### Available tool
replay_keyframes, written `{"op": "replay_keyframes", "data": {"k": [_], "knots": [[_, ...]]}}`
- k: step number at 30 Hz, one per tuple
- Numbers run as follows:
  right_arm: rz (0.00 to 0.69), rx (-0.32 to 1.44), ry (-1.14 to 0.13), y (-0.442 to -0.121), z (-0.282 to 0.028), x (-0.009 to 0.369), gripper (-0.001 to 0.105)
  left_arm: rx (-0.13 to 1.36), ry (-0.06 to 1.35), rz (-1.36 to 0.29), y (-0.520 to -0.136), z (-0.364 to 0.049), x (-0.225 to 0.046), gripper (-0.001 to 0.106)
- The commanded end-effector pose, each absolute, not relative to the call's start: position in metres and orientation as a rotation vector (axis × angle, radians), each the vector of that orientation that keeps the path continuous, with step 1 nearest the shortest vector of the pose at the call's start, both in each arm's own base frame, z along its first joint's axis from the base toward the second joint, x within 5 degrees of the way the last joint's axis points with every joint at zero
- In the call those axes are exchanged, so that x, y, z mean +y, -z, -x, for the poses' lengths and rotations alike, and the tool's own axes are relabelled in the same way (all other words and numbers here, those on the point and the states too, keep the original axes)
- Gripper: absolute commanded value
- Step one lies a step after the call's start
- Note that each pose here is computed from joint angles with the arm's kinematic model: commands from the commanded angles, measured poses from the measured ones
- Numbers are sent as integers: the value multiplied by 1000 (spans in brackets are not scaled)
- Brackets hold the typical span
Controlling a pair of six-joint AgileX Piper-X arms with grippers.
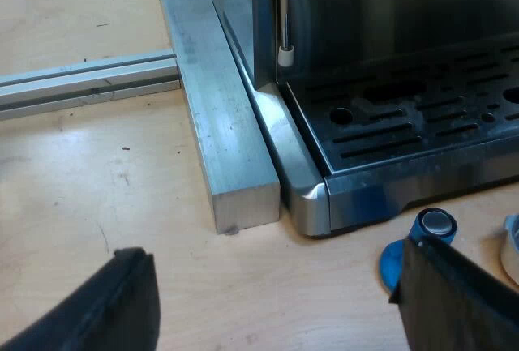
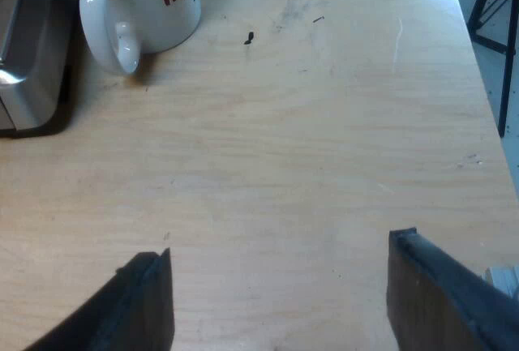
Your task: Put the handle in the coffee machine
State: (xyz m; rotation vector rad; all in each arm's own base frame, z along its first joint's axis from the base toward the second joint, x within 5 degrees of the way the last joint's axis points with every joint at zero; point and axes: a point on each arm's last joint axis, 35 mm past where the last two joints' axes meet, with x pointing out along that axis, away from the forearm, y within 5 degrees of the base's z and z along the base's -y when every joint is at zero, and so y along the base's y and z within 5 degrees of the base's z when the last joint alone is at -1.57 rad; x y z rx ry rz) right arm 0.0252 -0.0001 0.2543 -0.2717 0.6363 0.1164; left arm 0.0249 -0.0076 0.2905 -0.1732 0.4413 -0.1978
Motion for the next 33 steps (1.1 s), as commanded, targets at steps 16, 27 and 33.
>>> {"op": "replay_keyframes", "data": {"k": [16, 27, 33], "knots": [[287, 675, -119, -258, -19, -2, 57, 483, 210, 244, -294, -21, -8, 64], [312, 822, -213, -293, -40, 8, 57, 389, 304, 229, -326, -3, -8, 64], [327, 924, -310, -307, -57, 16, 57, 389, 429, 221, -342, -1, -10, 64]]}}
